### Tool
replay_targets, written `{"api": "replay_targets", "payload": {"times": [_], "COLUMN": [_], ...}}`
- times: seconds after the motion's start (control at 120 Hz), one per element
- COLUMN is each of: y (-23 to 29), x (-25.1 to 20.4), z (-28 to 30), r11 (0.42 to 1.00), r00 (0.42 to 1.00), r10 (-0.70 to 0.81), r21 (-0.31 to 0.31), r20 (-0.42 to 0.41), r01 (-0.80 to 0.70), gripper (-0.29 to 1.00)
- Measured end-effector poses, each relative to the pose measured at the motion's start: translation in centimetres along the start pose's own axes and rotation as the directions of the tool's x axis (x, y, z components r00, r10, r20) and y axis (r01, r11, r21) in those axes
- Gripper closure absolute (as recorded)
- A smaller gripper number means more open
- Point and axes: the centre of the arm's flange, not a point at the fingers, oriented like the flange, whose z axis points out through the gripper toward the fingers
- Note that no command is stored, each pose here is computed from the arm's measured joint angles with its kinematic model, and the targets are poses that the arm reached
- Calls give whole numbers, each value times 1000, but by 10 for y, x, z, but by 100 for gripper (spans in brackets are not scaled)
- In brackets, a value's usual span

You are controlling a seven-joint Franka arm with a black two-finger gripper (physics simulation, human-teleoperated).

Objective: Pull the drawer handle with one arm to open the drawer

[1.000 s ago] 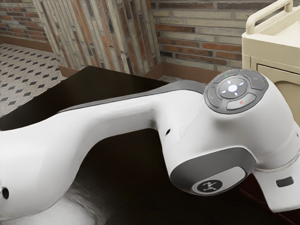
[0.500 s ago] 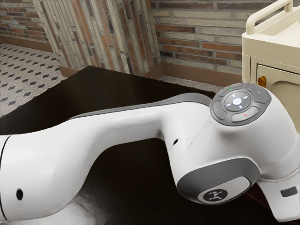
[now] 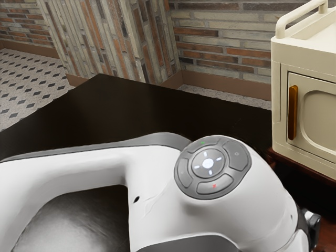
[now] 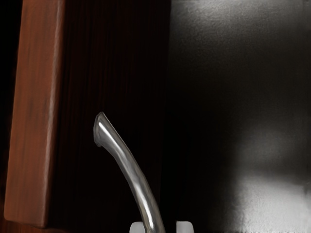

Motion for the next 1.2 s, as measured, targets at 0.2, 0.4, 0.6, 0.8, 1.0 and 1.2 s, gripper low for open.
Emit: {"api": "replay_targets", "payload": {"times": [0.2,0.4,0.6,0.8,1.0,1.2], "y": [25,40,44,46,53,-1], "x": [-3,-3,-2,-1,18,-20], "z": [-11,-19,-20,-22,-73,-136], "r11": [1000,1000,999,999,999,990], "r00": [1000,1000,999,999,998,988], "r10": [-9,-18,-37,-44,-18,-139], "r21": [0,4,-8,-21,45,20], "r20": [5,1,-16,-29,-58,-61], "r01": [9,18,37,43,20,140], "gripper": [76,77,74,61,53,37]}}
